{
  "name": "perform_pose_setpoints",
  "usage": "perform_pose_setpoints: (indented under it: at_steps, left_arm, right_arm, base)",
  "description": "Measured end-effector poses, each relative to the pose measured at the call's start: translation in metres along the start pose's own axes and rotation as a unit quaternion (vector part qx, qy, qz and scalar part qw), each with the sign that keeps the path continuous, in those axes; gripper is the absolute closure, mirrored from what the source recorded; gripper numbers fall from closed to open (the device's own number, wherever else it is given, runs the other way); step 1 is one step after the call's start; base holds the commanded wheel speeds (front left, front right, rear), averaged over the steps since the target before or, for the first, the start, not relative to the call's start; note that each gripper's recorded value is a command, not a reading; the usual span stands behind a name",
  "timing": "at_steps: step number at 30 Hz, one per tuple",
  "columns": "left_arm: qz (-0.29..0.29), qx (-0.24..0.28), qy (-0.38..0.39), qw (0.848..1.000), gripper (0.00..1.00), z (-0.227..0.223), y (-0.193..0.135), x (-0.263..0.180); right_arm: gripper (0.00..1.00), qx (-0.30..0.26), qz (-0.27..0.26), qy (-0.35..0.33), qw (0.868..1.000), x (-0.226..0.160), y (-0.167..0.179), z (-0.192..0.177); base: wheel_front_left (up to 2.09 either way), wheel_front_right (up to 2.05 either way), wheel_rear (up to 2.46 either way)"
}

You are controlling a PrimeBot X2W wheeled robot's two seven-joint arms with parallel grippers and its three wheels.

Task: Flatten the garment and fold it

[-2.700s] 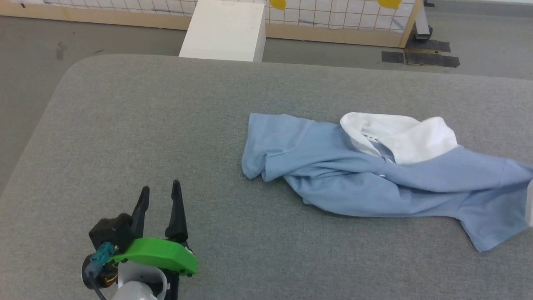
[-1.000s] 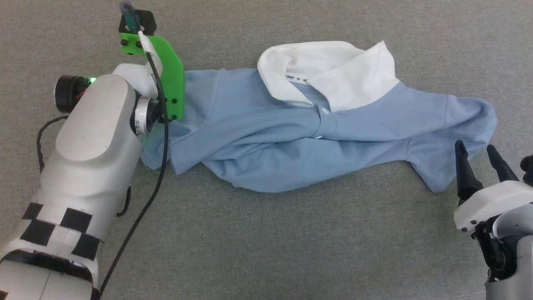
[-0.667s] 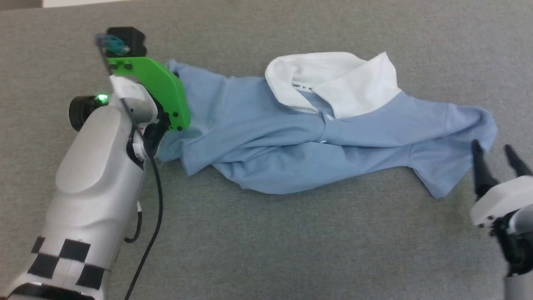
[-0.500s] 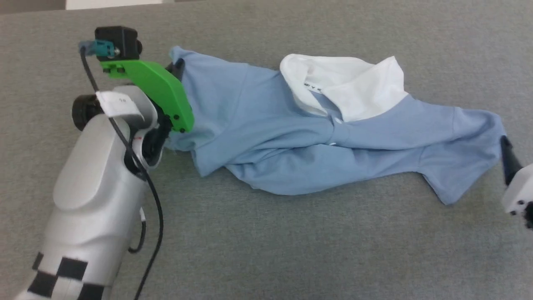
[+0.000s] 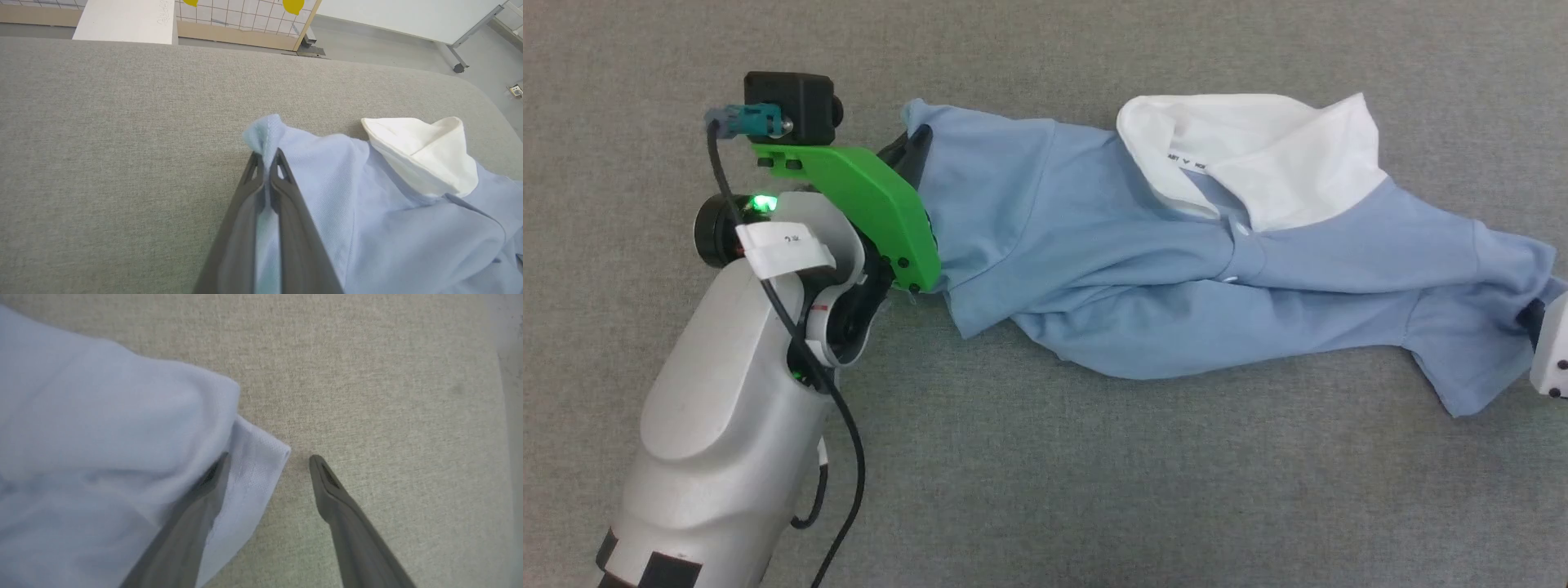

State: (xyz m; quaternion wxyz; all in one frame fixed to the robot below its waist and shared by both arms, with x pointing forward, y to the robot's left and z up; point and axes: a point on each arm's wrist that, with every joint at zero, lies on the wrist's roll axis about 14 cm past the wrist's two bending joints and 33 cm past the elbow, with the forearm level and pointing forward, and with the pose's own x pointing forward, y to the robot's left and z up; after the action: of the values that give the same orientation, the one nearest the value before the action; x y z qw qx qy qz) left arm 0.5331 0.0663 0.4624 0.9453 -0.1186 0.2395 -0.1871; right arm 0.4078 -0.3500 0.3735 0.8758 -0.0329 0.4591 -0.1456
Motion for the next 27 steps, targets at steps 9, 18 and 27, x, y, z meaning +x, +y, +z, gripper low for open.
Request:
perform_pose_setpoints:
  at_steps: [9, 18, 27]
  left_arm:
    - [0.007, -0.007, -0.009, 1.000, 1.00, 0.006, 0.005, -0.007]
    - [0.017, 0.001, -0.117, 0.993, 1.00, 0.089, 0.007, -0.026]
    - [0.129, 0.121, -0.300, 0.937, 1.00, 0.265, 0.040, -0.042]
  right_arm:
    - [1.00, 0.023, 0.045, -0.011, 0.999, -0.002, 0.020, 0.014]
    - [1.00, 0.120, 0.174, -0.240, 0.947, -0.088, 0.049, 0.165]
    - [1.00, 0.105, 0.216, -0.435, 0.868, -0.186, 0.090, 0.339]
  base:
    - [0.00, 0.00, 0.00]
    - [0.00, 0.00, 0.00]
    - [0.00, 0.00, 0.00]
